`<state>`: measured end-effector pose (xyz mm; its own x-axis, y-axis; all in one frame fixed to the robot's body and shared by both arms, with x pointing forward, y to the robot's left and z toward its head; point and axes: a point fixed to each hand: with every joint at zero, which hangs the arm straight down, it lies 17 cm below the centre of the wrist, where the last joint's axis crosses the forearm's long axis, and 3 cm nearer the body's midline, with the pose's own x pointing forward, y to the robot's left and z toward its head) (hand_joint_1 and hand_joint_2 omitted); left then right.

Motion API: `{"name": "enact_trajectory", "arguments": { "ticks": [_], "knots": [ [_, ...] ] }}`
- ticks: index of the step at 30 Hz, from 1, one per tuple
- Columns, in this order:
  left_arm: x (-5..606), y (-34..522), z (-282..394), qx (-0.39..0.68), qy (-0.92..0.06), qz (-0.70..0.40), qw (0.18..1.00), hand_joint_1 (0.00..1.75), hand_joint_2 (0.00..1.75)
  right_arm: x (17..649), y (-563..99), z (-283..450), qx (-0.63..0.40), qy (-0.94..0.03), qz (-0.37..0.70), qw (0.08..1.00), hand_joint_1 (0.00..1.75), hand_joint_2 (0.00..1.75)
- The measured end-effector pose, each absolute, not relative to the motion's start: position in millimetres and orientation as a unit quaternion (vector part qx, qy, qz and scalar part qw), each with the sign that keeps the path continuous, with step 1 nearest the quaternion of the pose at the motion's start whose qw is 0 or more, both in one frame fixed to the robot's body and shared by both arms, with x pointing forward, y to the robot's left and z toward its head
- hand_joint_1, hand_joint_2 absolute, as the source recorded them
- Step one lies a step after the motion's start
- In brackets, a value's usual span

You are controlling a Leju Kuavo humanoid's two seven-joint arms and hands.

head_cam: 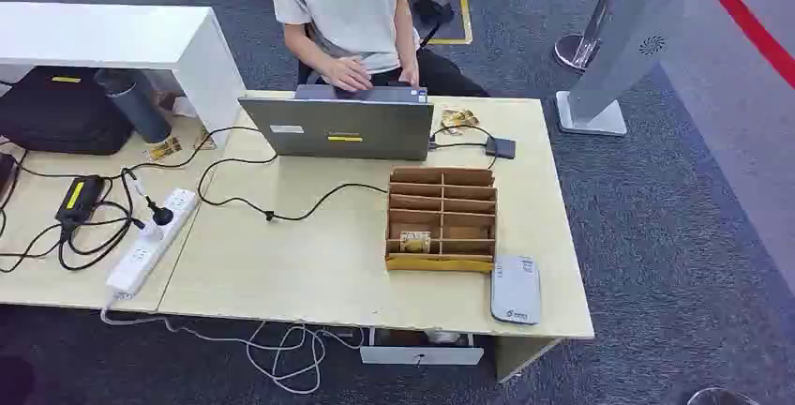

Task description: Pass the card to the sensor for recognition and then transmit it.

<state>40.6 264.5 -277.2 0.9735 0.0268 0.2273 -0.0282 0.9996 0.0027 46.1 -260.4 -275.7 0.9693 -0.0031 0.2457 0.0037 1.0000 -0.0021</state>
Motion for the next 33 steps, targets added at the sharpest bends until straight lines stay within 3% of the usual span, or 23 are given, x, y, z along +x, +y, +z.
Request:
{"name": "enact_trajectory", "arguments": {
  "ticks": [5,6,13,14,33],
  "knots": [
    [44,263,-277,0.005,-0.109,0.013,0.994,0.0,1.75,51,-266,-276,-0.017,-0.127,0.034,0.991,0.0,1.75],
    [46,265,-277,0.006,-0.109,0.013,0.994,0.0,1.75,52,-267,-277,-0.02,-0.126,0.042,0.991,0.0,0.0],
    [54,264,-278,0.011,-0.102,0.026,0.994,0.0,1.75,55,-268,-278,-0.037,-0.121,0.084,0.988,0.0,0.0],
    [55,264,-278,0.012,-0.1,0.029,0.994,0.0,1.75,55,-268,-279,-0.04,-0.119,0.09,0.988,0.0,1.75],
    [57,248,-280,0.01,-0.052,0.081,0.995,0.0,1.75,52,-254,-281,-0.093,-0.085,0.182,0.975,0.0,1.75]
  ]
}}
